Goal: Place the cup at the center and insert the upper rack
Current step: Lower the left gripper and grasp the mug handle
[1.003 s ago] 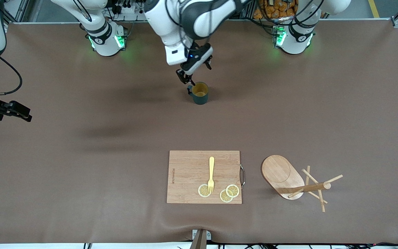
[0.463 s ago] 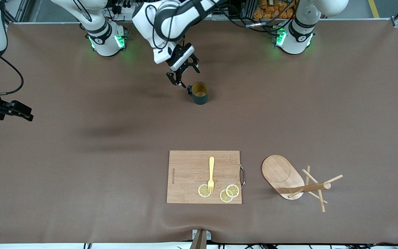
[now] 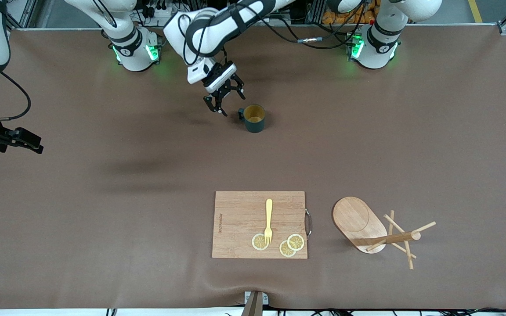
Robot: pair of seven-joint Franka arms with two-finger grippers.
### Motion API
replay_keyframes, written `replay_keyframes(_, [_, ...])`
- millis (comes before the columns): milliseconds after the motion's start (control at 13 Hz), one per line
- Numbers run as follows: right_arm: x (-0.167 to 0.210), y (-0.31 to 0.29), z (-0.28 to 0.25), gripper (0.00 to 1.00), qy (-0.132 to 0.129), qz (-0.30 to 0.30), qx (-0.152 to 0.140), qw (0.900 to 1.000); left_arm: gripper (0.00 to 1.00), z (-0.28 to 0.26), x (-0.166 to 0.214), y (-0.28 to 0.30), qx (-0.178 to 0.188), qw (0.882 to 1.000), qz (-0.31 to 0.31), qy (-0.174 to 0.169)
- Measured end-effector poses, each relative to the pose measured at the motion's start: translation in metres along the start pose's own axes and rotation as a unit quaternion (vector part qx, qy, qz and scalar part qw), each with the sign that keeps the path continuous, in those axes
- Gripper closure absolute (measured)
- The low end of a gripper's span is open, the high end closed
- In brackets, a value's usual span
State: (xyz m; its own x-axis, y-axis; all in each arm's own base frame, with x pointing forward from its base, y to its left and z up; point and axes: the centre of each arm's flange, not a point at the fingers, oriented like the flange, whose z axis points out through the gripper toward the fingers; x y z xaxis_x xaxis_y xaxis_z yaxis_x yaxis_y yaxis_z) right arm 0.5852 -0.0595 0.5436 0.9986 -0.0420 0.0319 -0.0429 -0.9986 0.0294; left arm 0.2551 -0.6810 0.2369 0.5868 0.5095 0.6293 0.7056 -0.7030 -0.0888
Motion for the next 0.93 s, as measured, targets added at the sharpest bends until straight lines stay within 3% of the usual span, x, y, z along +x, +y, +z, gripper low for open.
replay_keyframes(540, [-0.002, -0.008, 0.002, 0.0, -0.011, 0.008, 0.041, 0.999, 0.0, 0.036, -0.034, 0.002, 0.013, 1.0, -0.009, 0.013])
replay_keyframes(926, [-0.002, -0.008, 0.001, 0.0, -0.009, 0.01, 0.045, 0.999, 0.0, 0.058, -0.041, 0.003, 0.024, 0.999, -0.013, 0.024])
